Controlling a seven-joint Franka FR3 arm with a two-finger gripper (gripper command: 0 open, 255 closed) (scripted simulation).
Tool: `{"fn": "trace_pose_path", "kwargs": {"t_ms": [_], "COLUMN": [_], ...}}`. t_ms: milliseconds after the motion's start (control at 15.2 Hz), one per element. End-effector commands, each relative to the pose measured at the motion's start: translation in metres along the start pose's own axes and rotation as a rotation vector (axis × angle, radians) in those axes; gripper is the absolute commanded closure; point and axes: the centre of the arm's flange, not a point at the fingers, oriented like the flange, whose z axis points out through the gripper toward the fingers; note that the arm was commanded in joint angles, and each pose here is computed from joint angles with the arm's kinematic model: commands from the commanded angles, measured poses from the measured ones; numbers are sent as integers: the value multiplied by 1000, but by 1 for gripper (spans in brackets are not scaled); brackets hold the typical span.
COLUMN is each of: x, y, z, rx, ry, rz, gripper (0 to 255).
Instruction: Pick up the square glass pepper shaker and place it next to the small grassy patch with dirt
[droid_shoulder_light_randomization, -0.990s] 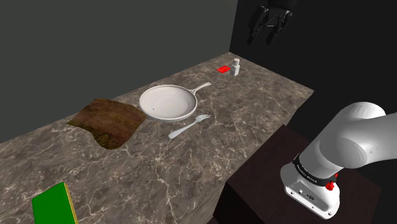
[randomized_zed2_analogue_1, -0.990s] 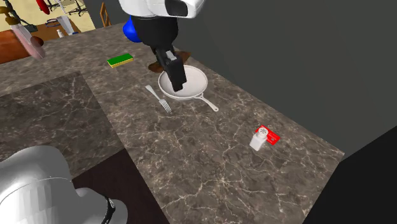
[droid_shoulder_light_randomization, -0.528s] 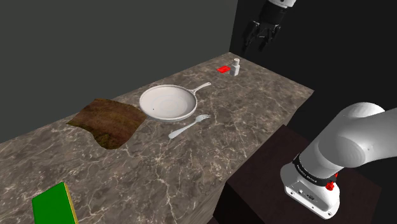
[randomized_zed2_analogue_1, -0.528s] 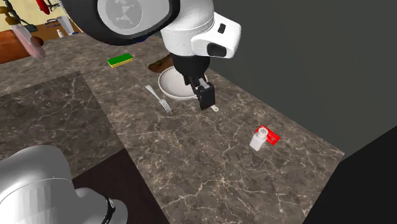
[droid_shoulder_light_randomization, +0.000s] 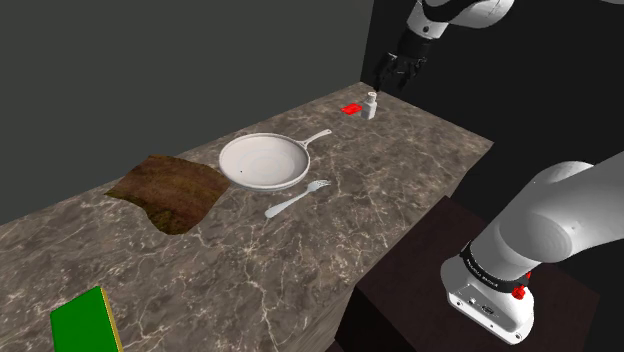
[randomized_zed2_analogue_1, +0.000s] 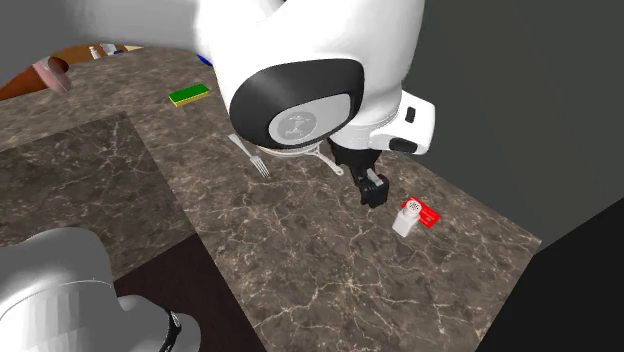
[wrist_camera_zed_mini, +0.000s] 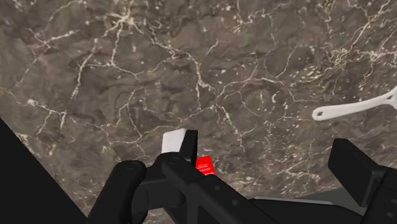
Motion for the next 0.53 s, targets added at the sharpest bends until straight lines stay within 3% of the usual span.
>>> {"fn": "trace_pose_path", "kwargs": {"t_ms": [0, 462], "x": [13, 56], "y": [14, 67], "z": [19, 77], "rx": [-1, 1], "ry": [14, 54], "rz": [7, 32], "gripper": [0, 0]}}
